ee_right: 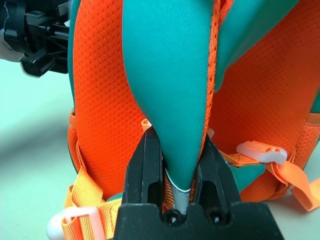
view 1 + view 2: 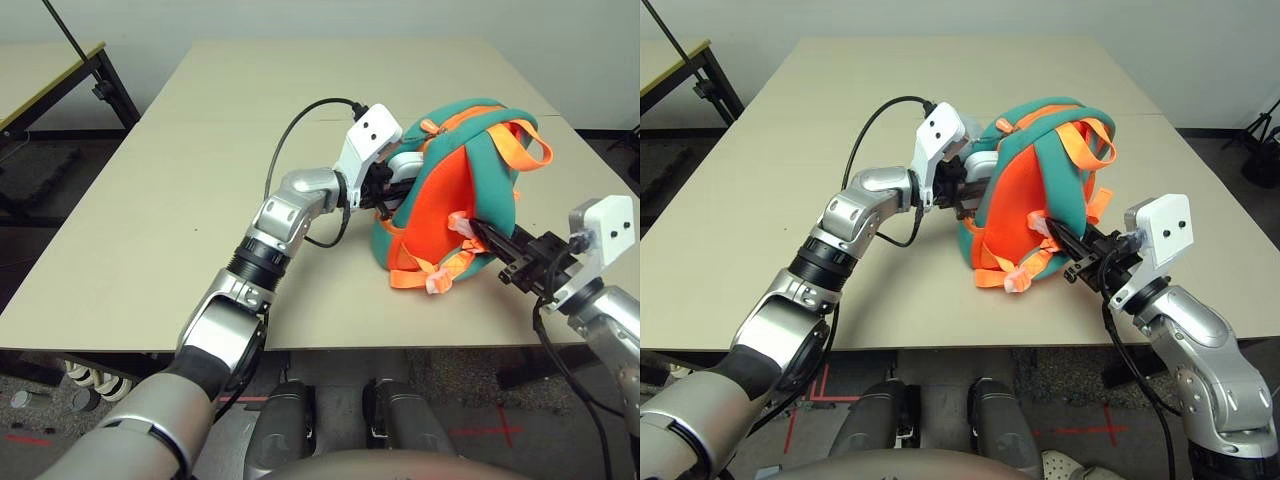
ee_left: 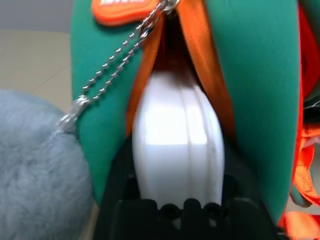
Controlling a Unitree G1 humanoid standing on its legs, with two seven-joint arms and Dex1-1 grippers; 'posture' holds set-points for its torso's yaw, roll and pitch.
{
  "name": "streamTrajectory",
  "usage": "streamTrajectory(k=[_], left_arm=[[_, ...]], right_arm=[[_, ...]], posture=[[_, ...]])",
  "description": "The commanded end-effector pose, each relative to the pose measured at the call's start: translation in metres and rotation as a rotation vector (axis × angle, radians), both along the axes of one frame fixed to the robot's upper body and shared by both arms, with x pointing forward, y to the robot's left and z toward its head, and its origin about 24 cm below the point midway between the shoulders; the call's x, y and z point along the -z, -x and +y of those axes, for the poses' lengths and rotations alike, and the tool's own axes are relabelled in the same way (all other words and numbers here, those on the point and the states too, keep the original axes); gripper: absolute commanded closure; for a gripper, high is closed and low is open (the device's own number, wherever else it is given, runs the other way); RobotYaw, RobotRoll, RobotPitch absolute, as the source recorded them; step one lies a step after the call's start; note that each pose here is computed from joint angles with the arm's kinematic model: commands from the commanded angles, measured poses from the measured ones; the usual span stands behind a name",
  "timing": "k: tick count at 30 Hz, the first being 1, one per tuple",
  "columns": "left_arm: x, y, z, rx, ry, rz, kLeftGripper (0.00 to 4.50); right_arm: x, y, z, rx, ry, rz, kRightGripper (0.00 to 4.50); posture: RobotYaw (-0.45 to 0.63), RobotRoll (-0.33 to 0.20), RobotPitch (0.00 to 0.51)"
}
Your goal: Put the pencil case into the backpack and zip it.
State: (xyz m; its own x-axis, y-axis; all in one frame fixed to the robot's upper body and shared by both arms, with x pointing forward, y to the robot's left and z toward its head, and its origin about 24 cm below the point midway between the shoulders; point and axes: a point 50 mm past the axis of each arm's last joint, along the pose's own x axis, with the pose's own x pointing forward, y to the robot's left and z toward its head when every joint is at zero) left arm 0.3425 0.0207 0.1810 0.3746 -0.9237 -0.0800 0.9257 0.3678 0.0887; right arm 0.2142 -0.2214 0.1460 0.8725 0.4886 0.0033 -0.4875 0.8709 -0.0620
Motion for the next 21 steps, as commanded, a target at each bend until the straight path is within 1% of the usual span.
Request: streamTrajectory(k=[1, 2, 4, 5, 11, 18, 21], left_arm=[[-0.017, 0.004, 0.018, -0.015, 0.081, 0.025, 1.16], [-0.022, 0.007, 0.021, -0.01, 0.111, 0.049, 0.71], [-0.03, 0.012, 0.028, 0.002, 0.131, 0.061, 0.03], [-0.033, 0.014, 0.033, 0.003, 0.13, 0.061, 0.0], [-0.041, 0.02, 0.06, -0.046, 0.116, 0.053, 0.0], [-0.038, 0.033, 0.072, -0.04, 0.101, 0.101, 0.0], [-0.031, 0.04, 0.071, -0.03, 0.096, 0.14, 0.6]], right_arm=[[0.005, -0.002, -0.001, -0.017, 0.01, 0.03, 4.04], [0.005, -0.002, -0.001, -0.02, 0.01, 0.031, 4.04], [0.005, -0.004, 0.0, -0.026, 0.011, 0.032, 4.04], [0.005, -0.005, 0.0, -0.03, 0.012, 0.033, 4.04], [0.005, -0.01, 0.0, -0.048, 0.014, 0.034, 4.04], [0.005, -0.012, -0.001, -0.056, 0.017, 0.035, 4.04], [0.005, -0.012, 0.0, -0.057, 0.017, 0.035, 4.04]], posture=[[0.01, 0.0, 0.068], [0.01, 0.0, 0.068], [0.02, 0.0, 0.069], [0.03, 0.0, 0.069], [0.04, 0.0, 0.072], [0.05, 0.0, 0.077], [0.05, 0.0, 0.08]])
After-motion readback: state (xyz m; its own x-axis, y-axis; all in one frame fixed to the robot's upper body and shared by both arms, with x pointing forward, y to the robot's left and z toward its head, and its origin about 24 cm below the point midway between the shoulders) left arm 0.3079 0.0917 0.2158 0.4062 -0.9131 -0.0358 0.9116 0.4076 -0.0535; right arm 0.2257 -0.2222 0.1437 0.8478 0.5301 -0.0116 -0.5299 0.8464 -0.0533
